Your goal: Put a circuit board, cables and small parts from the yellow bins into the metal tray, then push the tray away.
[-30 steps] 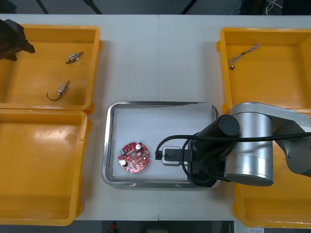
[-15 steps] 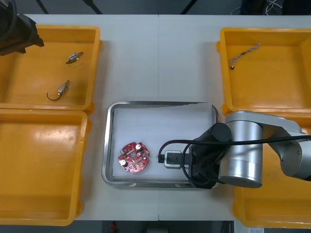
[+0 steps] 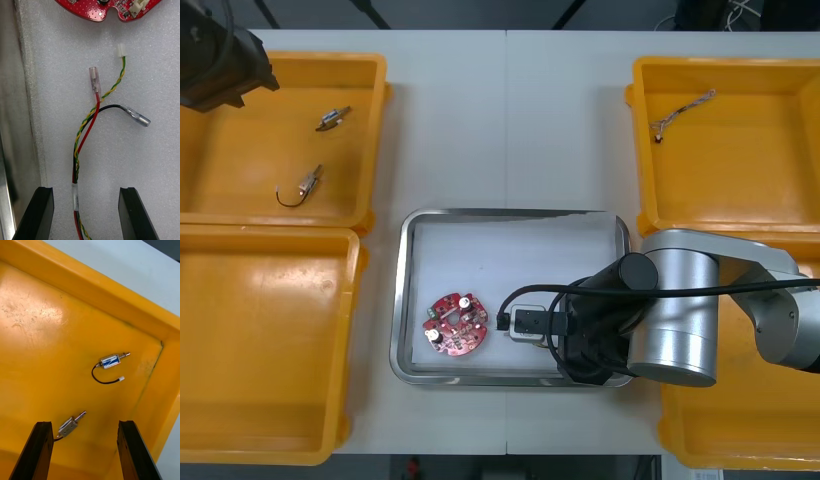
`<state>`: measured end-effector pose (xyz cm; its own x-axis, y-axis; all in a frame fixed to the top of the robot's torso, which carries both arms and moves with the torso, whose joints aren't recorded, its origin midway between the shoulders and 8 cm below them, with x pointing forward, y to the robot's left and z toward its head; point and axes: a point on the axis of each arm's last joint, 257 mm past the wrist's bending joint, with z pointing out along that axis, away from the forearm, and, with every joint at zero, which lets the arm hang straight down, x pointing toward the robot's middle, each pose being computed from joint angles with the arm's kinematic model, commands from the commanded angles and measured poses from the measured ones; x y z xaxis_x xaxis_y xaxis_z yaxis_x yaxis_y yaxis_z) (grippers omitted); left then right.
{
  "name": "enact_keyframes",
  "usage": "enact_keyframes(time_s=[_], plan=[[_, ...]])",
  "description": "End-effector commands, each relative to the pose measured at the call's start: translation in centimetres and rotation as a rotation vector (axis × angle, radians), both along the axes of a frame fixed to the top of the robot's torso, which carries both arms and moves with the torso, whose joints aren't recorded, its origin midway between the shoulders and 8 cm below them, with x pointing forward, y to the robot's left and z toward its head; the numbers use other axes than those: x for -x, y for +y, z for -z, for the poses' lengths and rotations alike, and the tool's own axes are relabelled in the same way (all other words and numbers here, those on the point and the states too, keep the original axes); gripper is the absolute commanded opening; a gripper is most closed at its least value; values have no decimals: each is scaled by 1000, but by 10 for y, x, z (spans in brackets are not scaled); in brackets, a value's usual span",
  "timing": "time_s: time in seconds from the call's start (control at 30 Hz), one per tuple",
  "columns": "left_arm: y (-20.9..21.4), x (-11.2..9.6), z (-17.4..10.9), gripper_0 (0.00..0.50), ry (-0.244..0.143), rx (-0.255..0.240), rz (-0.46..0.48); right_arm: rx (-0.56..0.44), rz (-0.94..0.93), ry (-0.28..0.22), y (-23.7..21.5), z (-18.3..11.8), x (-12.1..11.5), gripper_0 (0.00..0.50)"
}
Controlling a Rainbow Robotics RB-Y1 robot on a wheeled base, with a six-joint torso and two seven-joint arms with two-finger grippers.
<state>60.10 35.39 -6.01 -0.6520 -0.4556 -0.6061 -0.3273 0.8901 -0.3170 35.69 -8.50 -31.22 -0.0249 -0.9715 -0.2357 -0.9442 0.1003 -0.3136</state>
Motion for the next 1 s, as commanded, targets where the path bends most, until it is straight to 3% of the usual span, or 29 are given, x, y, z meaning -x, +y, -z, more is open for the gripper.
enact_keyframes(time_s=[0.03,0.23,0.57,0.63,0.83,1.0], plan=[[-23,-23,-33,500,-65,148,-135,-13,-16,-39,5,-18,-5,500],[-22,-30,-23,500,-64,104,-193,25,9,-57,-9,-47,-8,500],[-27,-38,-20,500,-79,172,-234,-2,132,31,-27,-109,-8,500],[-28,-40,-19,500,-81,202,-257,-17,179,37,-33,-123,-12,500],[-37,-52,-23,500,-99,402,-409,-55,377,67,-61,-163,-18,500],[-42,-59,-24,500,-95,512,-497,-92,547,69,-85,-184,-30,500]])
